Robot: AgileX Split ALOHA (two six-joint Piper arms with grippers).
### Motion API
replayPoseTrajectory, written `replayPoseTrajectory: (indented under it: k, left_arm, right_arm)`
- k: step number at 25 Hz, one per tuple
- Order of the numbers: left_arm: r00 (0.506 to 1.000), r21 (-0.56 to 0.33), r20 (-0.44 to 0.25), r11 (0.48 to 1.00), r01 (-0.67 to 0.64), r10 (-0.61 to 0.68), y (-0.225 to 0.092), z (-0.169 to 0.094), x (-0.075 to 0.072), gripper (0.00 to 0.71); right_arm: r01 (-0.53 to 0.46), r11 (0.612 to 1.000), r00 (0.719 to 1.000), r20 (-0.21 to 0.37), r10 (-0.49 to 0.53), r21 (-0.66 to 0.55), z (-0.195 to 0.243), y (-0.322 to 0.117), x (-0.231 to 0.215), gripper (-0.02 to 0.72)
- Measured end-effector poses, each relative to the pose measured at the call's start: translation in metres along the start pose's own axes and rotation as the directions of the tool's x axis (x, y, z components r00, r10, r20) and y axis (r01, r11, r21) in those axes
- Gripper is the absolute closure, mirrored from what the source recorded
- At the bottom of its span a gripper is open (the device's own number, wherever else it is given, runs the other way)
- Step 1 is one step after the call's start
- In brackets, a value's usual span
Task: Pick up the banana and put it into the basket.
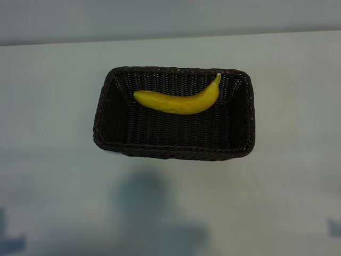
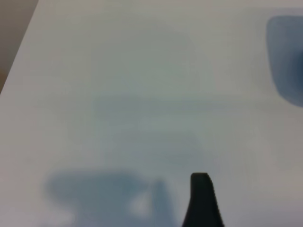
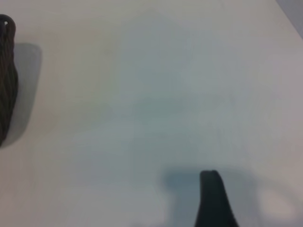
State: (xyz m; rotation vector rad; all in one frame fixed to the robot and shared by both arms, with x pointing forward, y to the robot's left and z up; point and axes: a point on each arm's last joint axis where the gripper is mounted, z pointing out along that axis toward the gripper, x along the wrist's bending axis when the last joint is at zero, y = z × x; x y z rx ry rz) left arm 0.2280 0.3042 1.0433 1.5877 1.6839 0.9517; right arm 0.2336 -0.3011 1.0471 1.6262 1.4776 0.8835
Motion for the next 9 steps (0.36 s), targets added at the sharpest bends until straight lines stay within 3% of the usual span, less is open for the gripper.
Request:
replayPoseTrajectory:
  k: [9]
  left_arm:
    - [1.0, 0.0, 0.0, 1.0, 0.0, 0.0, 0.0, 0.0, 0.0, 0.172]
  right_arm:
    - [0.0, 1.0, 1.0, 0.0, 0.0, 0.0, 0.0, 0.0, 0.0, 0.312]
